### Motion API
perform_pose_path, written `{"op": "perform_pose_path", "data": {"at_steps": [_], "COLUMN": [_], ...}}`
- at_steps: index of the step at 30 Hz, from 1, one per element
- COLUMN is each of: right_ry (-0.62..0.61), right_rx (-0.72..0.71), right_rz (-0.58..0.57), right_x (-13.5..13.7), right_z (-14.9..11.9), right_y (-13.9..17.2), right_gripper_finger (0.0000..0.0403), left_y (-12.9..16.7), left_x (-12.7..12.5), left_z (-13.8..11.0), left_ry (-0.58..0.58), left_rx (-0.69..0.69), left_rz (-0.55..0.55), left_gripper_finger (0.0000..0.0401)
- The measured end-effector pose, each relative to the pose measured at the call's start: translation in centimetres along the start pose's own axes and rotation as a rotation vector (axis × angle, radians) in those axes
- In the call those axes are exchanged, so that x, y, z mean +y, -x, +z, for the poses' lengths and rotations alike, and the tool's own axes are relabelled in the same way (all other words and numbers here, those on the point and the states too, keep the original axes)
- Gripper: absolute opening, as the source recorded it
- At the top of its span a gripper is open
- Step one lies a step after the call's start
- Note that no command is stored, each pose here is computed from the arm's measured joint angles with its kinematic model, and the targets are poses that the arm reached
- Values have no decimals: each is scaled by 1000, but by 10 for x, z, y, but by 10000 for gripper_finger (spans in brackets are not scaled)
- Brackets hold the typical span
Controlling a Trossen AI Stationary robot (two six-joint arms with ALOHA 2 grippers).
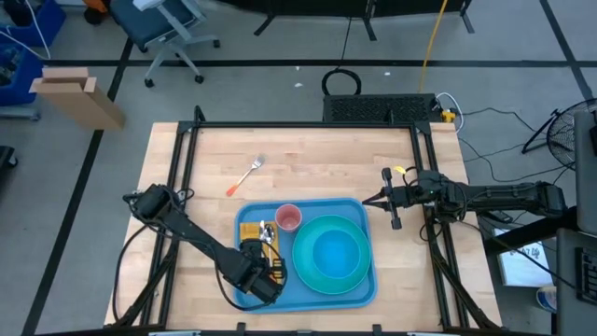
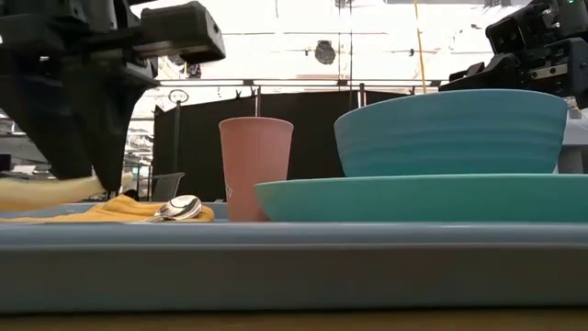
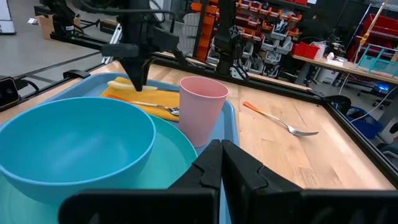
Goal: Set up tray
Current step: Put the yellow knife on the left side of the white and orange spoon
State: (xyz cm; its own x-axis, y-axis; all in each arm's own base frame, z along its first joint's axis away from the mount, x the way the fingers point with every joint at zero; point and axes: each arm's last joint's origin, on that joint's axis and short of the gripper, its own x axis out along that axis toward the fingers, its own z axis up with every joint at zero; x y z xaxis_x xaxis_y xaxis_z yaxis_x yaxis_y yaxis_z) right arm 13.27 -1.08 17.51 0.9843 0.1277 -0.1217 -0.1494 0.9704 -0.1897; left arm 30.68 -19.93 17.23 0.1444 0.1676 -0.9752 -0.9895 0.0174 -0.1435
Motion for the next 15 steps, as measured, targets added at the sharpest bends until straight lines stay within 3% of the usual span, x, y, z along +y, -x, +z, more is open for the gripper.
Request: {"op": "perform_pose_path", "data": {"at_steps": [15], "right_ry": [-2], "right_rx": [-6], "right_rz": [-1], "right_x": [0], "right_z": [0], "right_y": [0], "right_gripper_finger": [0], "left_y": [-9], "left_x": [0], "left_z": [-2], "left_ry": [-2], "left_rx": [8], "left_rz": [34], "left_gripper_finger": [51]}}
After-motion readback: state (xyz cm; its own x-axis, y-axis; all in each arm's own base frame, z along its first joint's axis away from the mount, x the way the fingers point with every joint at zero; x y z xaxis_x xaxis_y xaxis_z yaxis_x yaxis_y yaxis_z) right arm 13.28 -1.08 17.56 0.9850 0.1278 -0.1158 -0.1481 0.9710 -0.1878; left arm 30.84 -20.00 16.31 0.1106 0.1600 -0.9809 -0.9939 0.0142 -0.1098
